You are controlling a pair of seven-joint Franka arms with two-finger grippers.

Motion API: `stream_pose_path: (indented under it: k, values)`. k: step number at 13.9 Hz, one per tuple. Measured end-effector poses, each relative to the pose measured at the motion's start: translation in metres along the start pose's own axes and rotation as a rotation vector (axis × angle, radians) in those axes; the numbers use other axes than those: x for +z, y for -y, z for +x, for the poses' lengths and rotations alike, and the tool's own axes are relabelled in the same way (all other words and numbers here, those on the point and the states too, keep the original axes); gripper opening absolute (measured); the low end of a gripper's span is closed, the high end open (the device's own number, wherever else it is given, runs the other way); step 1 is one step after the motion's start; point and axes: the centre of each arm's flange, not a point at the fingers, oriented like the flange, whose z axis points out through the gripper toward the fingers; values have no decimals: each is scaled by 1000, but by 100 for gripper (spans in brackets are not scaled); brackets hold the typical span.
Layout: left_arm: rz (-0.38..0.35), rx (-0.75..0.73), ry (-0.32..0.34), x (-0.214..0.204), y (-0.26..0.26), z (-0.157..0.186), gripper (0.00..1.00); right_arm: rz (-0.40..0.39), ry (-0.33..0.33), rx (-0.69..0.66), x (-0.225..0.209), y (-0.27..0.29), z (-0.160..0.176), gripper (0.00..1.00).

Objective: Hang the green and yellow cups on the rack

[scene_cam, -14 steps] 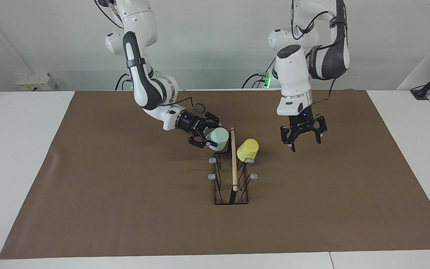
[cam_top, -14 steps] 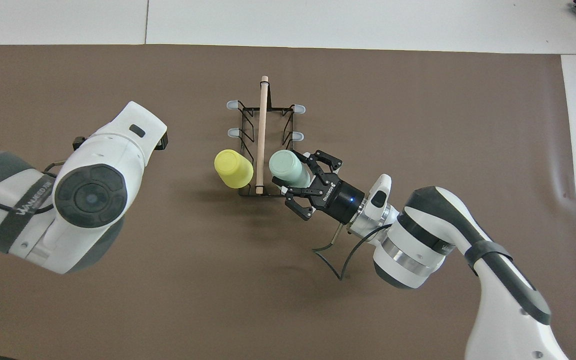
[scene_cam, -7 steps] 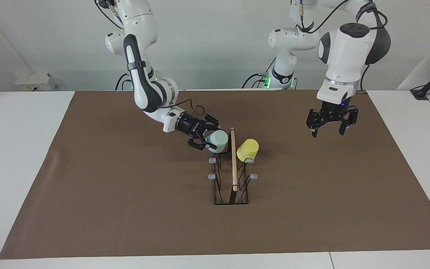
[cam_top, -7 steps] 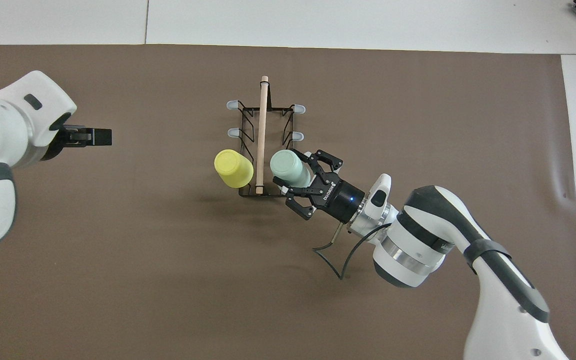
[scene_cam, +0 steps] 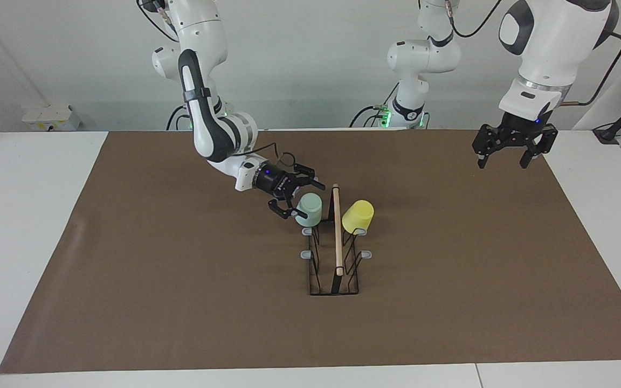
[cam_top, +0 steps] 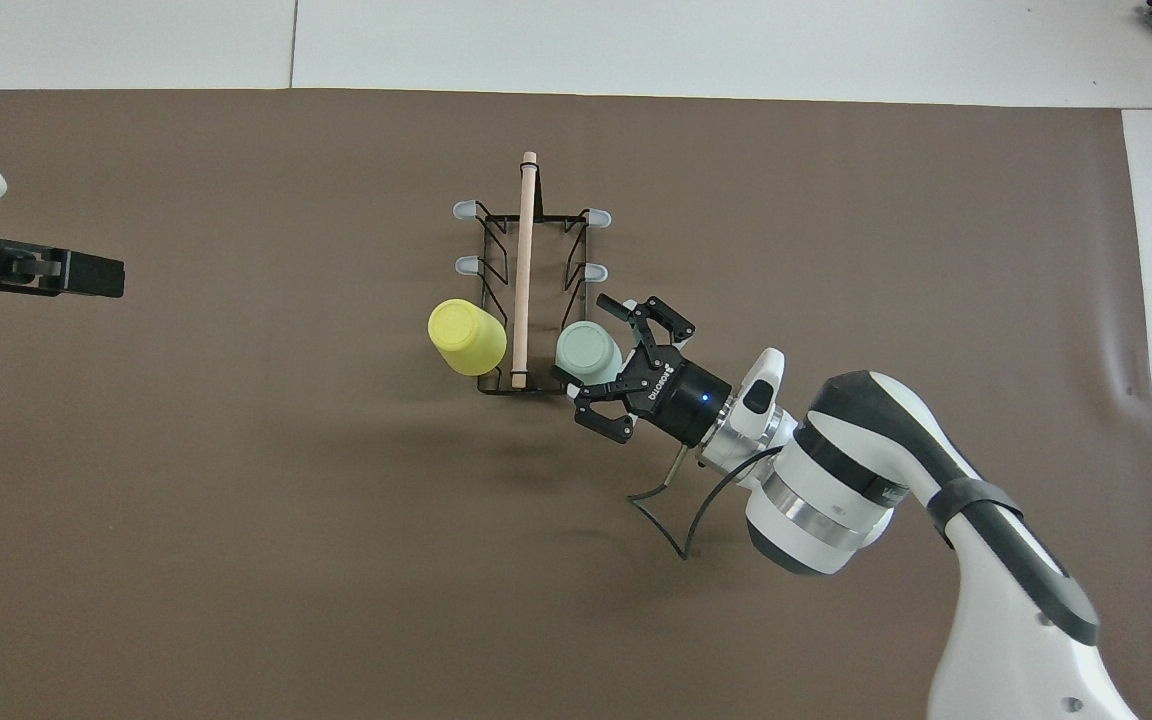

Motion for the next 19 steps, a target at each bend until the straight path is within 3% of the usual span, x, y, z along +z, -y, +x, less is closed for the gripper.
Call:
stream_pose_path:
  k: [4,6,12,15,19]
  values:
    - [-2,29,45,2,12,-6,100,-99,152,-59,-8,-11,15,100]
    - [-4,29,73,4,15,-9,100,-105,166,-77,-2,-3,31,100]
    - [-34,30,105,7,17,-14,100,-117,189,-44,2,3,39,100]
    - [-54,14,112,6,26,-16,100,-125,208,-50,4,8,68,100]
    - [-56,1,114,4,33,-17,100,-85,262,-213,-4,-15,99,100]
